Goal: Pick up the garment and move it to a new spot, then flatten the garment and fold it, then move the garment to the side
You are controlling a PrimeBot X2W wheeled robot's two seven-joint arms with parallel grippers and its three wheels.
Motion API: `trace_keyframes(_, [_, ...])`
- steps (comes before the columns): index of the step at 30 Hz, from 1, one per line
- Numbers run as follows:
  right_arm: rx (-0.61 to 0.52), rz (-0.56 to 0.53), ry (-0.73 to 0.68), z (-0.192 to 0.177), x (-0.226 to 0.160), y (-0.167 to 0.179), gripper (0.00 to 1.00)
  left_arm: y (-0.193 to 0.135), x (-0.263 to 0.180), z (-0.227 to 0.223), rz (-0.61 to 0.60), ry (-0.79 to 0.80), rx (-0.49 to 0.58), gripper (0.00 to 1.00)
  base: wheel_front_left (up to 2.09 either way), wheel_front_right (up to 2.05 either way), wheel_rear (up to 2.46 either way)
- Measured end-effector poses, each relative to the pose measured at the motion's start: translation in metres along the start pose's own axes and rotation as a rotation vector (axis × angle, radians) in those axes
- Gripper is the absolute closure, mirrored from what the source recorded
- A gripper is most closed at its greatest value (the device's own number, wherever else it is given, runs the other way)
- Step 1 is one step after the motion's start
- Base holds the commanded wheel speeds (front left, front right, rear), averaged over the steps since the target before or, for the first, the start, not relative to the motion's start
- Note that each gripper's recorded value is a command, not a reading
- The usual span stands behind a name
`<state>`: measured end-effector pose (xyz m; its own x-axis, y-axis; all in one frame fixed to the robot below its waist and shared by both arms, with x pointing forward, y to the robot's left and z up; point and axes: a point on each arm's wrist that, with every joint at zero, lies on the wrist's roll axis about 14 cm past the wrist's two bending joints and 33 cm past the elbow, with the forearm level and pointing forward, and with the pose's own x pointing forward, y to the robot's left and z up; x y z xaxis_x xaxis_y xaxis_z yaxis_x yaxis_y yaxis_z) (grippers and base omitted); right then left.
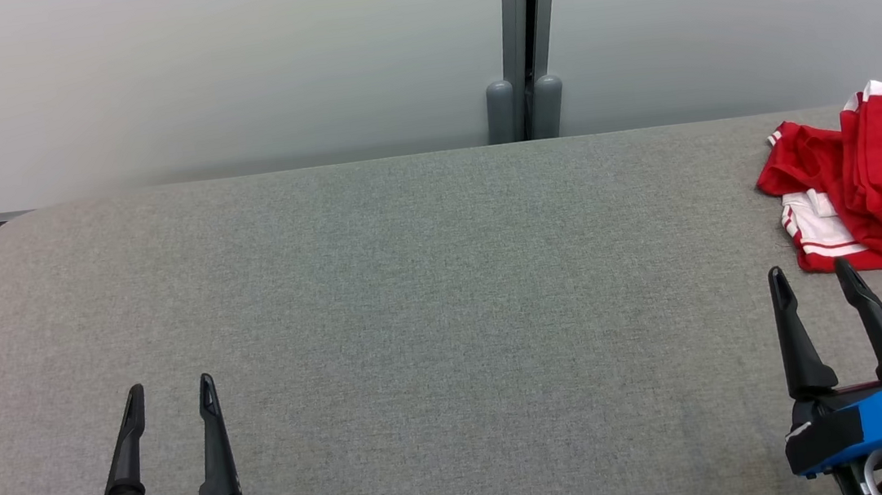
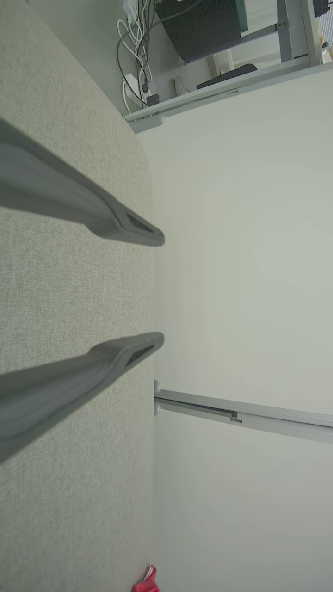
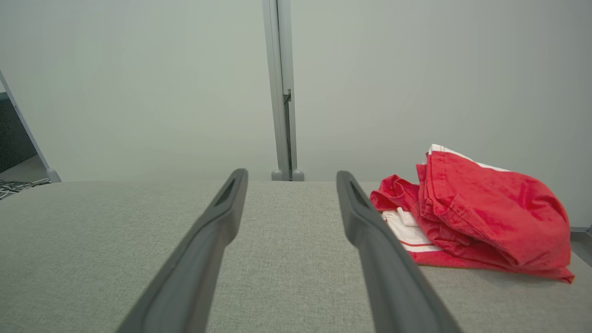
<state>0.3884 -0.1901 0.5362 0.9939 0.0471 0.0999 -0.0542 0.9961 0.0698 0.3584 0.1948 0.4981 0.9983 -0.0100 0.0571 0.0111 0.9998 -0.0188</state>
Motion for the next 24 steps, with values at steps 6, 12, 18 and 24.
trace_keyframes(6, [0.005,0.004,0.011,-0.002,0.000,0.002,0.00,0.001,-0.001,-0.002,0.002,0.006,0.000,0.00,0.00,0.00,0.00])
trace_keyframes(12, [0.008,0.006,0.020,-0.005,-0.001,0.004,0.00,0.001,-0.001,-0.003,0.003,0.009,0.001,0.00,0.00,0.00,0.00])
trace_keyframes(18, [0.012,0.005,0.045,-0.012,-0.002,0.004,1.00,0.001,-0.003,-0.009,0.006,0.029,-0.009,1.00,0.00,0.00,0.00])
trace_keyframes(24, [0.038,-0.008,0.110,-0.032,-0.007,0.002,1.00,0.002,-0.015,-0.034,0.018,0.117,-0.033,1.00,0.00,0.00,0.00])
